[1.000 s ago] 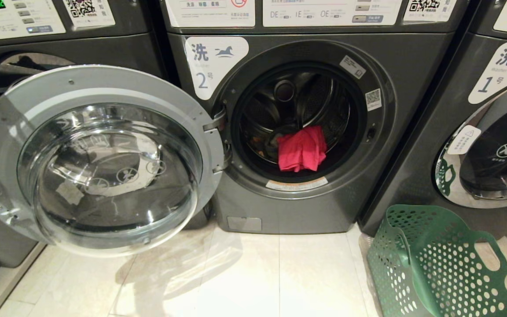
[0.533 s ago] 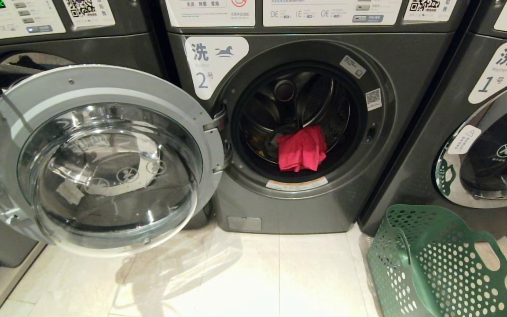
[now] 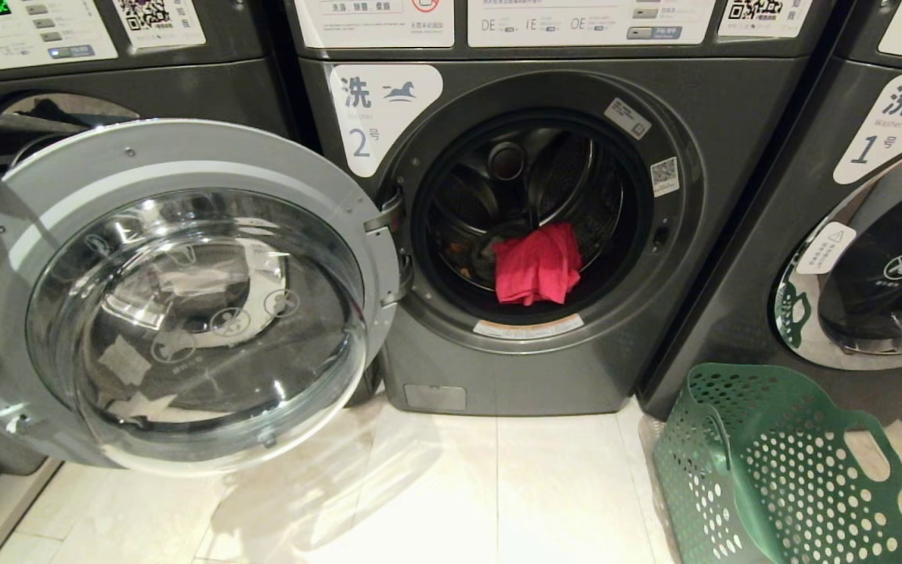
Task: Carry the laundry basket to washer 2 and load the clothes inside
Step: Close the washing machine door with the left hand
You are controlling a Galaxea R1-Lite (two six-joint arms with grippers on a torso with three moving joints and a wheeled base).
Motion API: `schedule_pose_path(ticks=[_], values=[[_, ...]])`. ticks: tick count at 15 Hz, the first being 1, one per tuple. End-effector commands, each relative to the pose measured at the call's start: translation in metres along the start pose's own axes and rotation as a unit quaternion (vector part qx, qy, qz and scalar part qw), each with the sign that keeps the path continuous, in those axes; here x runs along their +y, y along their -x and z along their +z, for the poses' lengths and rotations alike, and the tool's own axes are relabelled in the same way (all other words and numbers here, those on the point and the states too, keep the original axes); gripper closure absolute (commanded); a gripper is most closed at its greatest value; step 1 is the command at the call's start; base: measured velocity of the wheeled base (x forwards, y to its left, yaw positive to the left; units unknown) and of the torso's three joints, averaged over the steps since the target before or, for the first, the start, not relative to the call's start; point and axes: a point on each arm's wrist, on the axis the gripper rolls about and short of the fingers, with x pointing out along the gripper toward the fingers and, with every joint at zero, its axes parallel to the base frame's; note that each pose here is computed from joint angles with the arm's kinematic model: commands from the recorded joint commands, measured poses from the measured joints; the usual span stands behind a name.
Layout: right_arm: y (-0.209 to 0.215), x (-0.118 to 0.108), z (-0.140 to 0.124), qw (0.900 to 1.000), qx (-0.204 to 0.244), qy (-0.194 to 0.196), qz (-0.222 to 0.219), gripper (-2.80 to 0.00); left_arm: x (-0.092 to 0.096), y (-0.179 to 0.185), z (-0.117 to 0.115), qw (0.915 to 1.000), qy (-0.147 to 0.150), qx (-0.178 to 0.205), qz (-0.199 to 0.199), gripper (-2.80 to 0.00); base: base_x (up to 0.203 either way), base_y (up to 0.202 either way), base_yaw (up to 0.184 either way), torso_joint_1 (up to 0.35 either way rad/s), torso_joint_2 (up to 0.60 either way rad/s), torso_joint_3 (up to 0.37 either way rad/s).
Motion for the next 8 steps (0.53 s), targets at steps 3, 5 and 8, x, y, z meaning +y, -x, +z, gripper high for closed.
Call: schedule_pose_path(ticks=[3,5,8], values=[[0.000,0.000,0.000,1.000,0.000,-0.001,0.000,0.00,-0.032,0.037,-0.009,0.9996,0.000,0.024,-0.014,0.00,0.000,0.000,0.000,0.000,0.00,0.000],[0.000,0.000,0.000,1.000,0.000,-0.001,0.000,0.00,-0.051,0.060,-0.021,0.9979,0.006,0.061,-0.021,0.00,0.000,0.000,0.000,0.000,0.00,0.000],[0.000,0.000,0.000,1.000,0.000,-0.001,0.000,0.00,-0.083,0.099,-0.046,0.9925,-0.001,0.113,-0.047,0.00,0.000,0.000,0.000,0.000,0.00,0.000]])
